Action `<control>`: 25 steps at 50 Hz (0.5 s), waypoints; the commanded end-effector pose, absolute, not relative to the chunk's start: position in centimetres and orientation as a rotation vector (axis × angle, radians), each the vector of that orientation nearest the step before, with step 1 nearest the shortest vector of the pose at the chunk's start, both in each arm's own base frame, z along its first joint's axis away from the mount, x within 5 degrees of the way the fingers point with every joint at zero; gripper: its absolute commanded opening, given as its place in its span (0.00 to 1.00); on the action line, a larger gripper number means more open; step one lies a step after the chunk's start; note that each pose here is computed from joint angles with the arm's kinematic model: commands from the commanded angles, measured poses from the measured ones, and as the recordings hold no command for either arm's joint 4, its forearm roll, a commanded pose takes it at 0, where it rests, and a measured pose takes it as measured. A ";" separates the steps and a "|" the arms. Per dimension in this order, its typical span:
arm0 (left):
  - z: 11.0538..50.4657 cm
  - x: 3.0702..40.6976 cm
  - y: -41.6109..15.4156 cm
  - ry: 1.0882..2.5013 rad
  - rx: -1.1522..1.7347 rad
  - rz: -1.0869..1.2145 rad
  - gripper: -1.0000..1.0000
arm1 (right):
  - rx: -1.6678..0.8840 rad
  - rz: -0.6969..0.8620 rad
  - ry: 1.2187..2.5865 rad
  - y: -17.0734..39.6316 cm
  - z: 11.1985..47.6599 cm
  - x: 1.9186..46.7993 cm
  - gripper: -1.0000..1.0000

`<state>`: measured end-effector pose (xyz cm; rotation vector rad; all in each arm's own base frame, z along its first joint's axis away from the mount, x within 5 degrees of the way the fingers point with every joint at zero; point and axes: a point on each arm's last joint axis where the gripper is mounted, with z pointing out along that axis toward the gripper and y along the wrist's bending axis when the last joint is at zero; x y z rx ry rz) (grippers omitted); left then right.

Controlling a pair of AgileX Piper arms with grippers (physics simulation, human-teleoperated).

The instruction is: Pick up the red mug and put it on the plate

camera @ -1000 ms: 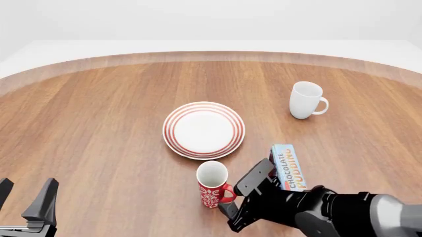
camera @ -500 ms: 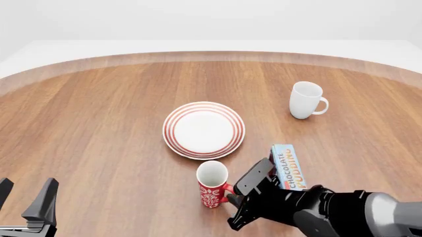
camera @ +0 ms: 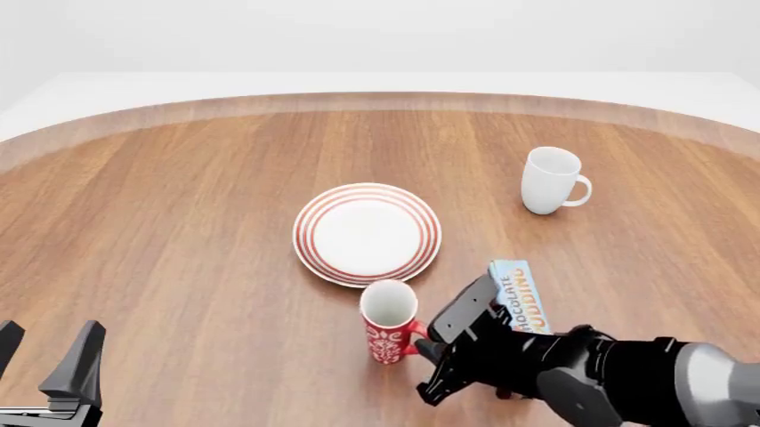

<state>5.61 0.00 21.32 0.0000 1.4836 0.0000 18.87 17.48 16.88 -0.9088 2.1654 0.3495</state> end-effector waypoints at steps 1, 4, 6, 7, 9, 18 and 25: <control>21.3 5.6 0.0 1.484 0.000 0.000 1.00 | -0.875 0.344 2.117 16.9 19.7 19.3 0.00; 21.3 5.6 0.0 1.484 0.000 0.000 1.00 | -0.879 0.341 2.102 16.8 20.3 19.2 0.00; 21.3 5.6 0.0 1.484 0.000 0.000 1.00 | -0.881 0.339 2.096 16.7 20.5 19.2 0.00; 21.3 5.6 0.0 1.484 0.000 0.000 1.00 | -0.879 0.336 2.083 16.5 21.1 19.2 0.00; 21.3 5.6 0.0 1.484 0.000 0.000 1.00 | -0.876 0.338 2.079 16.5 21.4 19.2 0.00; 21.3 5.6 0.0 1.484 0.000 0.000 1.00 | -0.870 0.326 2.046 15.7 23.3 18.9 0.00; 21.3 5.6 0.0 1.484 0.000 0.000 1.00 | -0.864 0.310 2.019 15.4 24.6 19.2 0.00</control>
